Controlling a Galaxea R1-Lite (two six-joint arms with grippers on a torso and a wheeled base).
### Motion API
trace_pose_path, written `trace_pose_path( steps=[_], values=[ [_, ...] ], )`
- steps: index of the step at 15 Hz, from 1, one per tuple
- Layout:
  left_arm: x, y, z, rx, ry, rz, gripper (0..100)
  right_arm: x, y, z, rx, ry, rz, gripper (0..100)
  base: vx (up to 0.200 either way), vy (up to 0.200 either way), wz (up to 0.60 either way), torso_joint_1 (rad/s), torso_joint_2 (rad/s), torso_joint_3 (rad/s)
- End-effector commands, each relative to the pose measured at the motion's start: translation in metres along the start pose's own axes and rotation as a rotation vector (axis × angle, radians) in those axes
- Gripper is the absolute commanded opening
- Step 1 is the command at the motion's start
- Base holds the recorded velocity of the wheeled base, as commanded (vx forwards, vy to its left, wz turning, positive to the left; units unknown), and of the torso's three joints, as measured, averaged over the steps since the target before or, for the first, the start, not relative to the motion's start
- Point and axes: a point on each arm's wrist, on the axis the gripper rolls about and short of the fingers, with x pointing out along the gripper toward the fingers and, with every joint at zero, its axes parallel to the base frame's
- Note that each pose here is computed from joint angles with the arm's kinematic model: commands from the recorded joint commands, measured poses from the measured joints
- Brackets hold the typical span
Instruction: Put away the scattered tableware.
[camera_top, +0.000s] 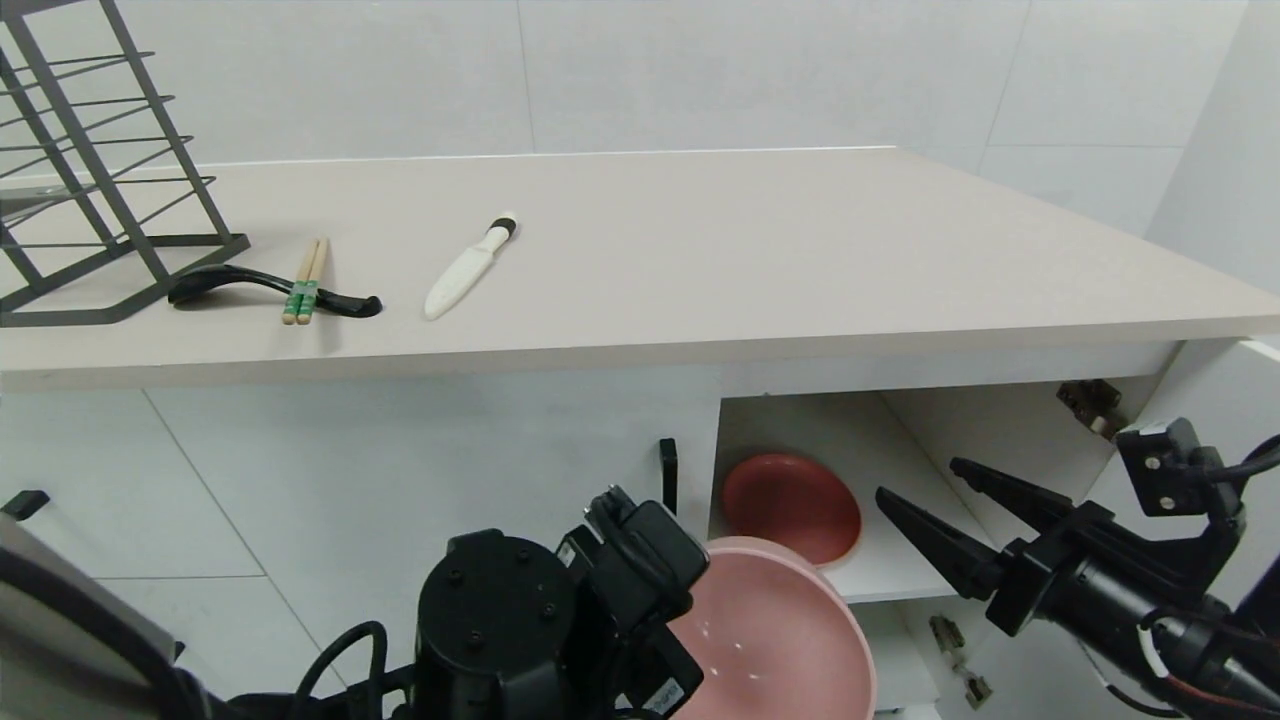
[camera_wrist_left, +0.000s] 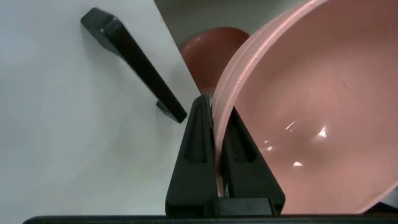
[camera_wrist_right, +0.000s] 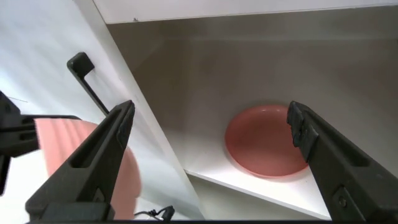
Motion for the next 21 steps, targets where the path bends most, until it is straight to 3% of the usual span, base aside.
trace_pose_path(
  steps=[1, 5, 8, 13, 17, 21],
  values=[
    [0.014, -0.013, -0.002, 0.012, 0.020, 0.035, 0, 0.000, 0.000, 0.000, 0.000, -0.003, 0.002, 100, 0.000, 0.000, 0.00, 0.000, 0.00, 0.000],
    [0.035, -0.036, 0.005, 0.012, -0.008, 0.045, 0, -0.002, 0.001, 0.002, -0.001, -0.013, 0.004, 100, 0.000, 0.000, 0.00, 0.000, 0.00, 0.000],
    [0.057, -0.051, 0.004, 0.012, 0.022, 0.199, 0, -0.003, 0.001, 0.005, -0.002, -0.027, 0.007, 100, 0.000, 0.000, 0.00, 0.000, 0.00, 0.000],
    [0.079, -0.069, 0.019, -0.021, -0.024, 0.285, 0, -0.007, 0.001, 0.002, -0.003, 0.016, -0.001, 100, 0.000, 0.000, 0.00, 0.000, 0.00, 0.000],
    [0.093, -0.073, 0.027, -0.061, -0.045, 0.362, 0, -0.012, -0.001, -0.002, -0.001, 0.082, -0.022, 100, 0.000, 0.000, 0.00, 0.000, 0.00, 0.000],
    [0.093, -0.070, 0.037, -0.106, -0.120, 0.379, 0, -0.009, -0.022, -0.004, -0.004, 0.091, -0.137, 100, 0.000, 0.000, 0.00, 0.000, 0.00, 0.000]
  ],
)
